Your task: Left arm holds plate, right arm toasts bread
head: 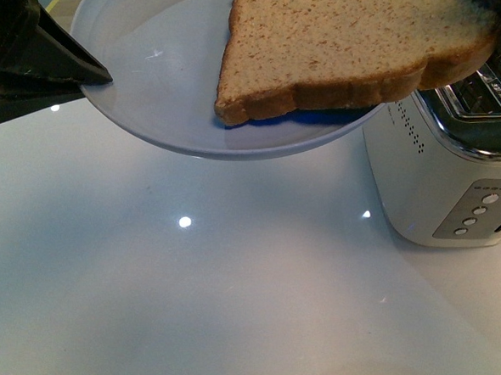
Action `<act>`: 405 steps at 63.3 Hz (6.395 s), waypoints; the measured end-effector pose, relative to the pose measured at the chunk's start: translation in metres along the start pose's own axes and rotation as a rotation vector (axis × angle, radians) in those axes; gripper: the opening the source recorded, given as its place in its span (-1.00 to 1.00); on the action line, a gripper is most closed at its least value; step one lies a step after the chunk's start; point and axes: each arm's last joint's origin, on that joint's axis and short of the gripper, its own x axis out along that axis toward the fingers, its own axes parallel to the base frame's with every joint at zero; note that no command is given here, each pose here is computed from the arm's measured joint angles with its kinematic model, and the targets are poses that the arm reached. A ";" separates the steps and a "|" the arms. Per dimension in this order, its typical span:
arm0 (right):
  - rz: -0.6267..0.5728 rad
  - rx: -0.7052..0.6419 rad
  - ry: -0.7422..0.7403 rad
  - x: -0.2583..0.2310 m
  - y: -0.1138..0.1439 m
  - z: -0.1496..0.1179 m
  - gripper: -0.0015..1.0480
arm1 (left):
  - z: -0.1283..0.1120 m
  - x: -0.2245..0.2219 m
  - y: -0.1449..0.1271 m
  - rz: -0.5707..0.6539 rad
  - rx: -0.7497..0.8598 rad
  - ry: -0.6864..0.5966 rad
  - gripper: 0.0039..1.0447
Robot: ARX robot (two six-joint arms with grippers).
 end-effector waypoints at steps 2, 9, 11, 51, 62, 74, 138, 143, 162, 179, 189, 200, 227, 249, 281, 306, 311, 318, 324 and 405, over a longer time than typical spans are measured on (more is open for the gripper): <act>0.006 0.001 -0.001 -0.001 0.000 0.001 -0.91 | 0.000 0.000 0.000 -0.001 0.000 0.001 -0.95; 0.014 -0.006 -0.030 -0.009 0.004 0.009 -0.94 | 0.000 0.000 0.000 -0.002 -0.002 0.002 -0.95; 0.011 -0.009 -0.035 -0.011 0.004 0.011 -0.94 | 0.000 0.000 0.000 -0.002 -0.002 0.003 -0.95; -0.470 -0.661 -0.222 -0.005 0.059 0.141 -0.94 | 0.000 0.000 -0.001 -0.017 0.001 0.005 -0.95; -0.627 -0.859 -0.061 0.028 0.045 0.143 -0.94 | -0.001 0.001 0.000 -0.015 0.000 0.007 -0.95; -0.672 -0.888 0.048 0.044 0.031 0.138 -0.94 | -0.001 0.001 0.000 -0.014 -0.001 0.008 -0.95; -0.760 -0.809 0.139 0.074 -0.007 0.122 -0.94 | -0.002 0.001 0.004 -0.021 -0.007 0.019 -0.95; -0.776 -0.805 0.141 0.075 -0.011 0.123 -0.94 | -0.002 0.002 0.004 -0.021 -0.007 0.020 -0.95; -0.832 -0.781 0.152 0.071 -0.024 0.123 -0.94 | -0.001 0.001 0.005 -0.025 -0.009 0.019 -0.95; -0.823 -0.777 0.154 0.071 -0.025 0.123 -0.94 | -0.002 0.002 0.005 -0.024 -0.010 0.019 -0.95; -0.780 -0.775 0.175 0.073 -0.023 0.119 -0.94 | -0.001 0.002 0.005 -0.025 -0.010 0.019 -0.95; -0.730 -0.776 0.208 0.077 -0.022 0.108 -0.94 | -0.001 0.002 0.005 -0.025 -0.010 0.019 -0.95; -0.727 -0.769 0.237 0.079 -0.033 0.093 -0.89 | -0.001 0.001 0.006 -0.024 -0.012 0.017 -0.95; -0.717 -0.746 0.244 0.073 -0.043 0.086 0.16 | -0.001 0.001 0.006 -0.024 -0.012 0.017 -0.95; -0.586 -0.828 -0.146 -0.020 0.010 0.083 0.83 | 0.001 0.001 0.008 -0.022 -0.015 0.014 -0.95; -0.493 -0.842 -0.321 -0.060 0.018 0.075 0.68 | 0.004 0.000 0.011 -0.017 -0.019 0.010 -0.95; -0.460 -0.867 -0.424 -0.069 0.008 0.065 0.42 | 0.004 0.000 0.012 -0.014 -0.018 0.009 -0.95; -0.450 -0.874 -0.455 -0.081 -0.003 0.046 -0.02 | 0.004 0.000 0.013 -0.010 -0.016 0.012 -0.95; -0.456 -0.871 -0.442 -0.087 -0.011 0.033 -0.32 | 0.003 0.000 0.013 -0.009 -0.010 0.018 -0.95; -0.442 -0.882 -0.469 -0.134 -0.037 -0.030 -0.97 | 0.003 -0.001 0.013 0.003 -0.001 0.014 -0.95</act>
